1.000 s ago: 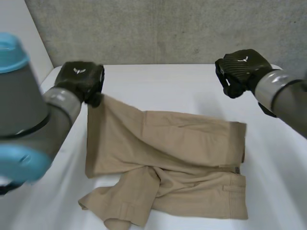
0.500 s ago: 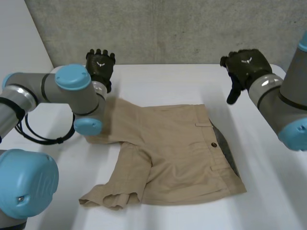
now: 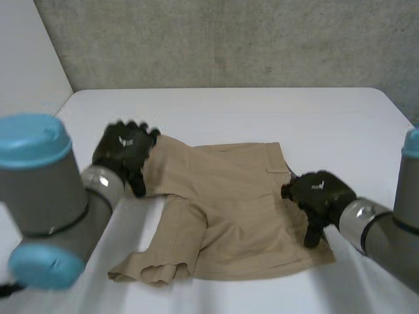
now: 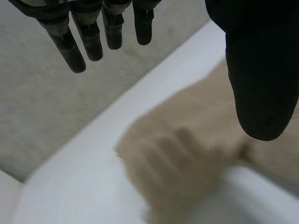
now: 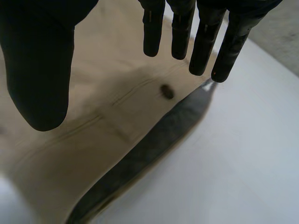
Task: Fold the shorts.
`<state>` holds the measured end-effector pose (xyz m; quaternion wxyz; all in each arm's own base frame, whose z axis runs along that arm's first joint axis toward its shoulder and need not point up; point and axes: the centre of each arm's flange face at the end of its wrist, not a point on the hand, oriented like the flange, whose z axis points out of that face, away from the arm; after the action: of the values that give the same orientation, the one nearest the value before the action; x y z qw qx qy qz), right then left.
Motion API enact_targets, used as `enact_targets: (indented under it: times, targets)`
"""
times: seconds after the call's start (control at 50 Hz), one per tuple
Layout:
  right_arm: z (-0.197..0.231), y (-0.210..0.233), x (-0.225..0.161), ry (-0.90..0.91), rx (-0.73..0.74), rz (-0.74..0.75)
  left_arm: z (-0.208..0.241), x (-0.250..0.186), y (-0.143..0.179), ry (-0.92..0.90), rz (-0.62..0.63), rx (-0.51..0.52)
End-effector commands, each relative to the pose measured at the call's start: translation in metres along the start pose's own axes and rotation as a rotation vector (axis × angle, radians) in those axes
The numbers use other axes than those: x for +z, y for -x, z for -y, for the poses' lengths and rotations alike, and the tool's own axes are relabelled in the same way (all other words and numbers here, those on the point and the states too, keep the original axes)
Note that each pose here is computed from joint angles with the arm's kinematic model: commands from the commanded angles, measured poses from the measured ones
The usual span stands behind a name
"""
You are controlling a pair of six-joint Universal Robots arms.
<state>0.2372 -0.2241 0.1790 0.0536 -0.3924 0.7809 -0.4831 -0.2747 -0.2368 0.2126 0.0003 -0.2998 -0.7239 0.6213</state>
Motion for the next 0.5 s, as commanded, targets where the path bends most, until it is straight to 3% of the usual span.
enact_targets:
  times: [0.02, 0.14, 0.36, 0.44, 0.5]
  targets:
    - [-0.020, 0.015, -0.007, -0.001, -0.033, 0.028, -0.020, -0.045, -0.028, 0.066, -0.168, -0.097]
    - [-0.035, 0.024, -0.009, 0.008, -0.032, 0.045, -0.036, -0.064, -0.042, 0.152, -0.237, -0.104]
    - [-0.039, 0.026, -0.005, -0.019, -0.041, 0.030, -0.050, -0.057, -0.049, 0.206, -0.250, -0.117]
    - [-0.040, 0.027, -0.005, -0.019, -0.042, 0.031, -0.052, -0.044, -0.049, 0.197, -0.233, -0.117]
    - [-0.040, 0.027, -0.005, -0.023, -0.043, 0.029, -0.050, -0.014, -0.035, 0.153, -0.139, -0.133]
